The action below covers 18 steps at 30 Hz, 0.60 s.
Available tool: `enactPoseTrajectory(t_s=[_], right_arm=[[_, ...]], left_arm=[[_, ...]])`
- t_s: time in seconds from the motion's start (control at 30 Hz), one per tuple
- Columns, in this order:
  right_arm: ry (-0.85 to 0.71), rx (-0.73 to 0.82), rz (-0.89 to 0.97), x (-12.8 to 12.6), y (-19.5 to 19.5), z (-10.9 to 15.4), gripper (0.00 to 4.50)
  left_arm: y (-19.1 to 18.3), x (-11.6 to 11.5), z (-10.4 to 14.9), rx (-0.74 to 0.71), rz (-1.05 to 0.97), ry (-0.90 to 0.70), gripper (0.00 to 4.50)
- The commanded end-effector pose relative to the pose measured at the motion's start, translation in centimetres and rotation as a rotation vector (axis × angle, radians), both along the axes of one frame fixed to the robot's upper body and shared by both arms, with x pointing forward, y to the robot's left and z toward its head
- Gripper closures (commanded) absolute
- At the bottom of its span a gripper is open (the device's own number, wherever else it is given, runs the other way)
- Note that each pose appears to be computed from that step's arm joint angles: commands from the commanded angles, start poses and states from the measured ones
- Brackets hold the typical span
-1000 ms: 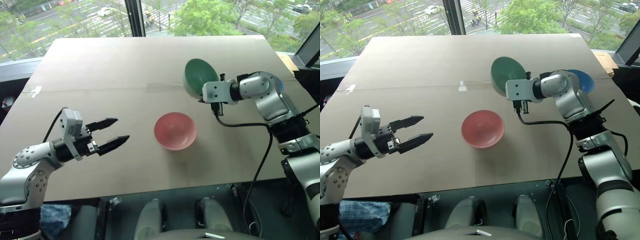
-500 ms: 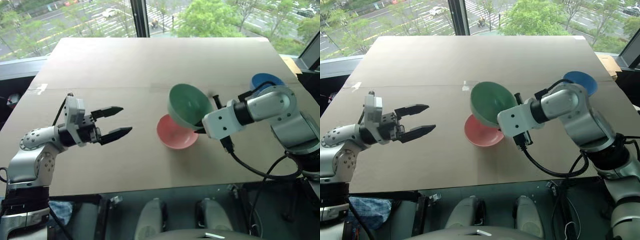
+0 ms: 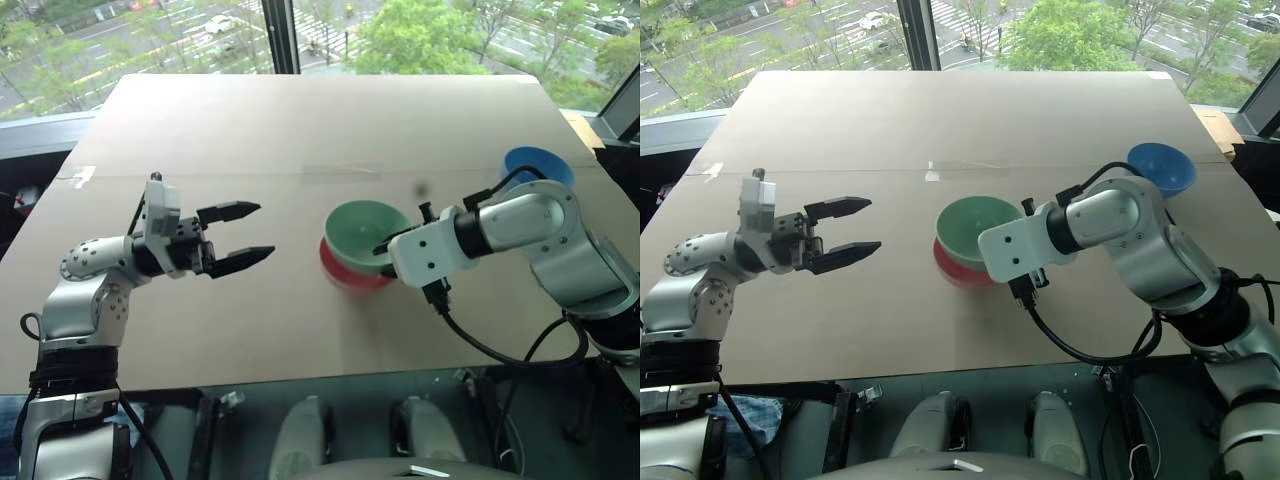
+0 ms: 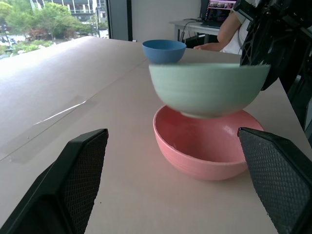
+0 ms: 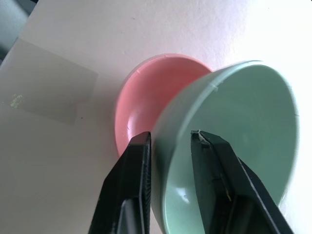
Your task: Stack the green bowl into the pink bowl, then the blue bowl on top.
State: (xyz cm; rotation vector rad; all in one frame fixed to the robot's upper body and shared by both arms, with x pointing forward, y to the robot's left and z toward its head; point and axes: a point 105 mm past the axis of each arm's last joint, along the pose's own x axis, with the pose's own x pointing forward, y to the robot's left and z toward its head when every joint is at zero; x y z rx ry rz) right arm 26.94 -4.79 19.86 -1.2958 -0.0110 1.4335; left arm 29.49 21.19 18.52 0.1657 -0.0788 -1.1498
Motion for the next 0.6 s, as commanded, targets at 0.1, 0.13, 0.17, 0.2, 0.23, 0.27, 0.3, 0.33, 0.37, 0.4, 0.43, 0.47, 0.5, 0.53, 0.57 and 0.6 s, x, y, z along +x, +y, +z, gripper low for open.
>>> enactPoseTrajectory(t_s=[0.1, 0.13, 0.17, 0.2, 0.23, 0.27, 0.3, 0.33, 0.37, 0.4, 0.43, 0.47, 0.5, 0.53, 0.57, 0.6], right_arm=[[-0.055, 0.01, -0.101, 1.2, -1.8, 1.9, 2.11], [-0.061, 0.008, -0.145, 1.8, -2.9, 2.2, 2.11], [-0.073, 0.002, -0.19, 2.5, -3.9, 2.4, 2.11], [-0.082, -0.001, -0.237, 3.1, -4.9, 2.5, 2.11], [-0.097, -0.005, -0.295, 4.0, -6.1, 2.7, 2.11], [-0.114, -0.012, -0.35, 4.9, -7.4, 2.8, 2.11], [-0.128, -0.017, -0.411, 5.8, -8.8, 2.8, 2.11], [-0.139, -0.024, -0.456, 6.5, -9.9, 2.8, 2.11], [-0.153, -0.039, -0.5, 7.3, -11.2, 2.7, 2.11], [-0.157, -0.045, -0.54, 7.9, -12.4, 2.5, 2.11], [-0.172, -0.064, -0.582, 8.6, -13.7, 2.2, 2.11], [-0.184, -0.082, -0.615, 9.2, -14.9, 1.9, 2.11], [-0.179, -0.079, -0.655, 9.8, -15.9, 1.6, 2.11], [-0.174, -0.078, -0.687, 10.3, -16.8, 1.2, 2.11], [-0.167, -0.077, -0.719, 10.7, -17.7, 0.8, 2.11], [-0.172, -0.084, -0.746, 11.2, -18.7, 0.4, 2.11]], left_arm=[[-0.1, 0.0, 0.8, 0.012, -0.018, -0.045, 0.0], [-0.1, 0.0, 0.9, 0.006, -0.02, -0.045, 0.0], [-0.2, -0.1, 0.9, -0.001, -0.021, -0.046, 0.0], [-0.2, -0.1, 1.0, -0.007, -0.023, -0.046, 0.0], [-0.3, -0.1, 1.0, -0.011, -0.025, -0.047, 0.0], [-0.3, -0.1, 1.0, -0.013, -0.026, -0.047, 0.0], [-0.4, -0.2, 1.0, -0.016, -0.03, -0.047, 0.0], [-0.5, -0.1, 1.0, -0.021, -0.034, -0.047, 0.0], [-0.6, -0.1, 1.0, -0.028, -0.036, -0.047, 0.0], [-0.8, -0.1, 1.1, -0.032, -0.039, -0.049, 0.0], [-1.0, 0.0, 1.1, -0.03, -0.047, -0.054, 0.0], [-1.4, 0.0, 1.2, -0.026, -0.056, -0.061, 0.0], [-1.7, 0.0, 1.3, -0.019, -0.063, -0.066, 0.0], [-2.1, 0.1, 1.5, -0.016, -0.07, -0.067, 0.0], [-2.5, 0.2, 1.6, -0.016, -0.076, -0.07, 0.0], [-2.9, 0.3, 1.8, -0.019, -0.077, -0.074, 0.0]])
